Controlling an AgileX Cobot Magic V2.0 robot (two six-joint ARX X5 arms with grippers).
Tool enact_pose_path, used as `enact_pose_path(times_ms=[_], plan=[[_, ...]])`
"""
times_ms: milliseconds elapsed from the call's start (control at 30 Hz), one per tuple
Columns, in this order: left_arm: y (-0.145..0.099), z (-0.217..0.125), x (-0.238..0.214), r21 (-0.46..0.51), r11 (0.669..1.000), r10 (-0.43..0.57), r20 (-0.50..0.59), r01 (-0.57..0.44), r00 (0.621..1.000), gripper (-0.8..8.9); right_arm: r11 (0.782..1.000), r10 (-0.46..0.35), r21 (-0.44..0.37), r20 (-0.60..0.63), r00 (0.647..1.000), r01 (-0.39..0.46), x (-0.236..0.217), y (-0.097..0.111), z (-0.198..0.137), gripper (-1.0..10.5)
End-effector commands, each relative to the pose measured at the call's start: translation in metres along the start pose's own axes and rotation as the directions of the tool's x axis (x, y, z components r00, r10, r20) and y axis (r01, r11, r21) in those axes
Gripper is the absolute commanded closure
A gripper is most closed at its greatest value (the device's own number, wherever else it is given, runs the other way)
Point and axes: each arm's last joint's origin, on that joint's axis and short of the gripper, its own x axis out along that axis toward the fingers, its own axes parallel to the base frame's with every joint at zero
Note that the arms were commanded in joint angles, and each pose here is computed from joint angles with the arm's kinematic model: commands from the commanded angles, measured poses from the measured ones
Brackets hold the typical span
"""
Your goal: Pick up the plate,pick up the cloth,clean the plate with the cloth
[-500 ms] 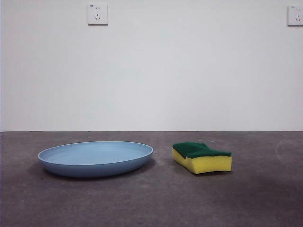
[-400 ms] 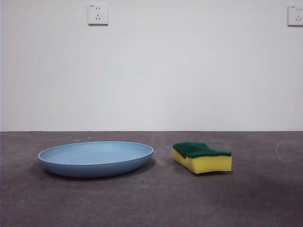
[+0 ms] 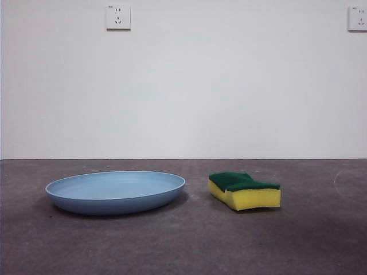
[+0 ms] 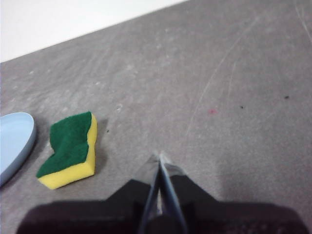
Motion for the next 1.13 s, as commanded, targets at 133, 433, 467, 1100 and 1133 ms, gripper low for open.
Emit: enact_pose_path(times_ms=[133, 433, 467, 1100, 1133], plan=[[-0.011, 0.043, -0.006, -0.055, 0.991, -0.123, -0.001, 0.123, 0.992, 8.19, 1.0, 0.006, 0.027, 0.008, 1.0, -0.006, -0.006, 0.013, 0.04, 9.6], [-0.027, 0.105, 0.017, -0.056, 0.978, -0.21, -0.19, 0.203, 0.959, 8.18, 0.983, 0.174, -0.038, -0.143, 0.974, -0.181, 0.005, 0.041, 0.109, 9.5], [-0.029, 0.111, 0.022, -0.047, 0.976, -0.216, -0.221, 0.211, 0.951, 8.17, 0.977, 0.198, -0.045, -0.175, 0.965, -0.208, 0.007, 0.044, 0.116, 9.5], [-0.038, 0.123, 0.117, -0.131, 0.947, -0.319, -0.478, 0.293, 0.818, 5.24, 0.959, 0.231, -0.064, -0.384, 0.894, -0.276, 0.048, 0.061, 0.161, 5.2], [-0.039, 0.124, 0.127, -0.132, 0.949, -0.313, -0.494, 0.285, 0.811, 5.17, 0.959, 0.231, -0.064, -0.384, 0.894, -0.276, 0.048, 0.061, 0.161, 5.2]])
